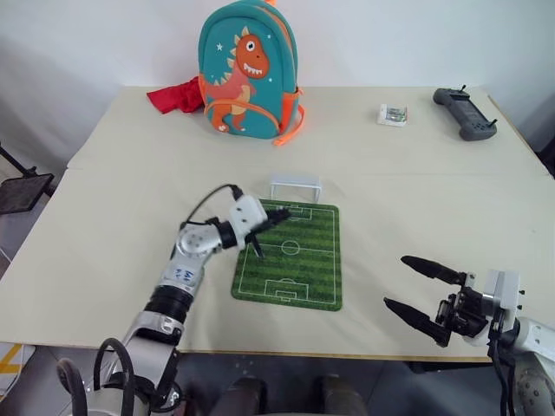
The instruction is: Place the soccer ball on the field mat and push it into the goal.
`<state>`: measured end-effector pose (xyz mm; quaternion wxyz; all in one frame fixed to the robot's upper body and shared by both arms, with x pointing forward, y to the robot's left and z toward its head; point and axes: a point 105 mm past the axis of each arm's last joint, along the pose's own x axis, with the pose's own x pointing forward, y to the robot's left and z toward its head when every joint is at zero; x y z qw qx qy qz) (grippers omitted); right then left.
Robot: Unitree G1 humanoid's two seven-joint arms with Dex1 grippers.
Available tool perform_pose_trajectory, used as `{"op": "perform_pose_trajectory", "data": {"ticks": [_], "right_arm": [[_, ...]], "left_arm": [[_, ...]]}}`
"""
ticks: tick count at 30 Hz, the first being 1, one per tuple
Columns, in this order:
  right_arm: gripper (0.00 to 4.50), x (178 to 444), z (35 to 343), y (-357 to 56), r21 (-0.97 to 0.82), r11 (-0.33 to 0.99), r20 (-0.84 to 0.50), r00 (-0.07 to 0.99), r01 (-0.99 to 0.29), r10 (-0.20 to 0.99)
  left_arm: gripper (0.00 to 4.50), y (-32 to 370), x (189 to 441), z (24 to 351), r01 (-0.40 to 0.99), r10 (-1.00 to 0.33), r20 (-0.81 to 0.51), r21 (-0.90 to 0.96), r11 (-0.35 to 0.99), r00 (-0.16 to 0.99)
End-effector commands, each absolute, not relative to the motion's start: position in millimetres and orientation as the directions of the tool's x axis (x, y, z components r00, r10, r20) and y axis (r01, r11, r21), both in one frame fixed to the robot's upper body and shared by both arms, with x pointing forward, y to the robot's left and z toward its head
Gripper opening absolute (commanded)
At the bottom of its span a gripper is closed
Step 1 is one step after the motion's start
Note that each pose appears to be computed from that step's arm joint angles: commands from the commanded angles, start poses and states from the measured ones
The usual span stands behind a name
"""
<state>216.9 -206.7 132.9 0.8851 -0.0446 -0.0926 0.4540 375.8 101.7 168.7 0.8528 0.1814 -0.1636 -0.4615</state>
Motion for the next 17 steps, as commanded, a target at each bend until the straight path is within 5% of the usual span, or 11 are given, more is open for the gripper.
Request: {"op": "perform_pose_trajectory", "data": {"ticks": [1, 8, 17], "right_arm": [[4.50, 220, 135, -215, -0.179, 0.646, 0.195, 0.617, -0.742, 0.762], [4.50, 238, 130, -234, -0.220, 0.751, 0.303, 0.689, -0.622, 0.659], [4.50, 251, 119, -231, -0.196, 0.736, 0.341, 0.659, -0.648, 0.671]], "left_arm": [[0.03, 128, 345, 179, 0.768, -0.882, 0.155, 0.442, 0.464, 0.444], [0.03, 197, 303, 140, 0.713, -0.764, -0.008, 0.367, 0.597, 0.645], [0.03, 230, 288, 146, 0.533, -0.579, 0.032, 0.352, 0.770, 0.815]]}}
